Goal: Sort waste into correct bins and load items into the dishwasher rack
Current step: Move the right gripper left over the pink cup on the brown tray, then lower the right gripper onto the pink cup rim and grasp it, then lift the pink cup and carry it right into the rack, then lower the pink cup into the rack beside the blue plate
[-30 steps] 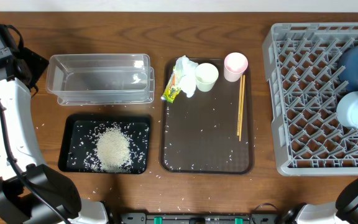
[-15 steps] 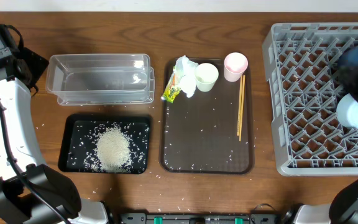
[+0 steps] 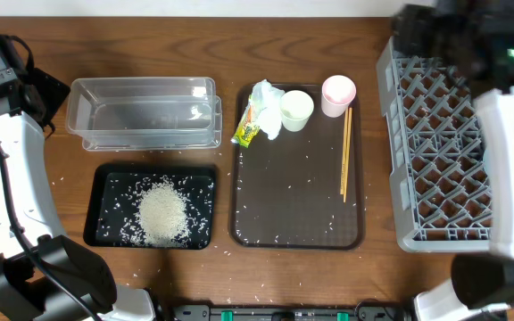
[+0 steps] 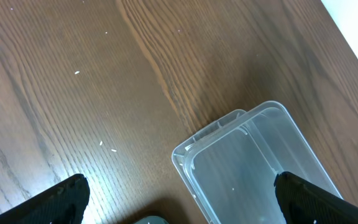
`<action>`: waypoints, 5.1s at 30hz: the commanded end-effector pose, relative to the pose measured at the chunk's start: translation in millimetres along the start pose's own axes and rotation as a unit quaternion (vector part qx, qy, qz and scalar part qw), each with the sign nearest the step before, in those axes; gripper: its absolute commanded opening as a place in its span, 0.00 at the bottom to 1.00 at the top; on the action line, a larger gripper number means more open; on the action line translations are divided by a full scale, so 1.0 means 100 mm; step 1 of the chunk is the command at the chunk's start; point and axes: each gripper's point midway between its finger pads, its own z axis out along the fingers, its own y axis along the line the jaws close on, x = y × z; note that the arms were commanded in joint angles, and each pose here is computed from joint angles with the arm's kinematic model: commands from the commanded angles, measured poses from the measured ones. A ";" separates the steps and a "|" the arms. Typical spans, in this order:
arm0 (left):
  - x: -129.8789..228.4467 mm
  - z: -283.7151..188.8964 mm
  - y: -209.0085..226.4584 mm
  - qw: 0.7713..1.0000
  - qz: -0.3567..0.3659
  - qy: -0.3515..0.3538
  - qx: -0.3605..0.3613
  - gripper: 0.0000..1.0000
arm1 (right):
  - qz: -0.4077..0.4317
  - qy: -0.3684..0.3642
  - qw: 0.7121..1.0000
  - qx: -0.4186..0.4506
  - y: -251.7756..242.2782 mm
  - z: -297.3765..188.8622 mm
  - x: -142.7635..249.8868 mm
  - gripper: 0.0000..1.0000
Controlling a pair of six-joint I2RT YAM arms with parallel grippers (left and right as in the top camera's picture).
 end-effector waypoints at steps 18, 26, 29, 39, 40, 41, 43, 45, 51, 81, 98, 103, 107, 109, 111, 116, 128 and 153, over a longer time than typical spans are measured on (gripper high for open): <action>-0.02 -0.05 0.01 1.000 -0.004 -0.005 0.001 0.98 | 0.026 0.166 0.986 0.019 0.55 2.08 1.39 0.36; -0.02 -0.05 0.01 1.000 -0.004 -0.005 0.001 0.98 | 0.024 0.186 0.978 0.088 0.40 2.06 1.58 0.34; -0.02 -0.05 0.01 1.000 -0.004 -0.005 0.001 0.98 | 0.023 0.194 0.977 0.090 0.39 2.05 1.62 0.34; -0.02 -0.05 0.01 1.000 -0.004 -0.005 0.001 0.98 | 0.014 0.212 0.969 0.130 0.24 1.97 1.71 0.37; -0.02 -0.05 0.01 1.000 -0.004 -0.006 0.001 0.98 | 0.014 0.212 0.968 0.130 0.24 1.97 1.71 0.37; -0.02 -0.05 0.01 1.000 -0.004 -0.006 0.001 0.98 | 0.014 0.214 0.968 0.129 0.24 1.98 1.73 0.37; -0.02 -0.05 0.01 1.000 -0.004 -0.005 0.001 0.98 | 0.013 0.218 0.967 0.131 0.23 2.02 1.77 0.36; -0.02 -0.05 0.01 1.000 -0.004 -0.005 0.001 0.98 | 0.014 0.223 0.965 0.135 0.21 2.08 1.83 0.36; -0.02 -0.05 0.01 1.000 -0.004 -0.005 0.001 0.98 | 0.019 0.229 0.963 0.138 0.16 2.19 1.92 0.26; -0.02 -0.05 0.01 1.000 -0.004 -0.005 0.001 0.98 | 0.084 0.082 0.993 0.019 -0.57 0.61 0.24 0.01; -0.02 -0.05 0.01 1.000 -0.004 -0.006 0.001 0.98 | 0.228 0.127 0.952 -0.157 -1.77 0.21 0.64 0.01; -0.02 -0.05 0.01 1.000 -0.004 -0.005 0.001 0.98 | 0.282 0.130 0.942 -0.130 -2.18 -0.06 0.80 0.01; -0.02 -0.05 0.01 1.000 -0.004 -0.005 0.001 0.98 | 0.302 0.107 0.941 -0.112 -2.58 -0.33 0.90 0.01; -0.02 -0.05 0.01 1.000 -0.004 -0.005 0.001 0.98 | 0.300 0.087 0.944 -0.110 -2.76 -0.47 0.92 0.01; -0.02 -0.05 0.01 1.000 -0.004 -0.006 0.001 0.98 | 0.291 0.063 0.949 -0.108 -2.93 -0.61 0.93 0.01; -0.02 -0.05 0.01 1.000 -0.004 -0.005 0.001 0.98 | 0.289 0.004 0.951 -0.113 -3.27 -0.91 0.95 0.01; -0.02 -0.05 0.01 1.000 -0.004 -0.006 0.001 0.98 | 0.285 -0.044 0.946 -0.146 -3.73 -0.80 1.15 0.01; -0.02 -0.05 0.01 1.000 -0.004 -0.005 0.001 0.98 | 0.345 -0.102 0.916 -0.180 -4.31 -0.71 1.58 0.07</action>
